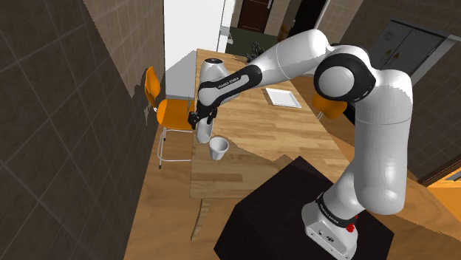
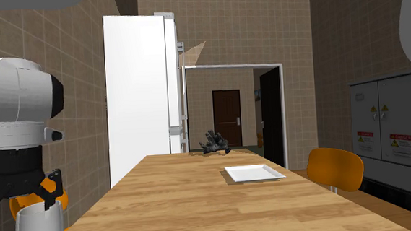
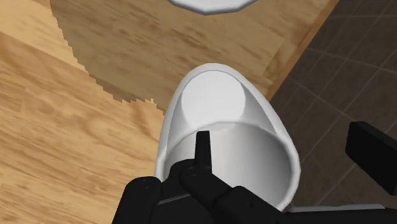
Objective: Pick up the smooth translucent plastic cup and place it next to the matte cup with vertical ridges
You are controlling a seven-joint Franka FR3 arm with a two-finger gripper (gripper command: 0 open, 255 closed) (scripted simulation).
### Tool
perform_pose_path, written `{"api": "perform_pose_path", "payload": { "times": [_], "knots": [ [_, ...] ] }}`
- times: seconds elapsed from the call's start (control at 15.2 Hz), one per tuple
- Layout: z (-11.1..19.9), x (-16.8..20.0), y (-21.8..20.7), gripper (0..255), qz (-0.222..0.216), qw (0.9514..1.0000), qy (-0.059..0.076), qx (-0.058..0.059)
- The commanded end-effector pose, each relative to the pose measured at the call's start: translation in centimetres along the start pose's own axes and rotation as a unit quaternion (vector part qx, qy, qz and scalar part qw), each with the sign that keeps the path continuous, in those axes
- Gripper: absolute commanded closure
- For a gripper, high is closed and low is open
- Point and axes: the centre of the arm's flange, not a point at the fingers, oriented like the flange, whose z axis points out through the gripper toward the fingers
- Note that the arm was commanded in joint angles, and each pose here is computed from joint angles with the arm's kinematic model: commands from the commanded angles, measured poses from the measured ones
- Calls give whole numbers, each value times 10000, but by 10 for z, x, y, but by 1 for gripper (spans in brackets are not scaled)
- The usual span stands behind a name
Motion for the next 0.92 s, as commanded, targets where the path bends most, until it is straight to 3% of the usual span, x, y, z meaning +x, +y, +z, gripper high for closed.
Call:
{"api": "perform_pose_path", "payload": {
  "times": [0.0,0.07,0.33,0.86],
  "knots": [
    [0,0,0,0,0,10000,0,0],
    [0,0,0,0,0,10000,0,0],
    [-50,0,0,0,0,10000,0,0],
    [-50,0,0,0,0,10000,0,0]
  ]
}}
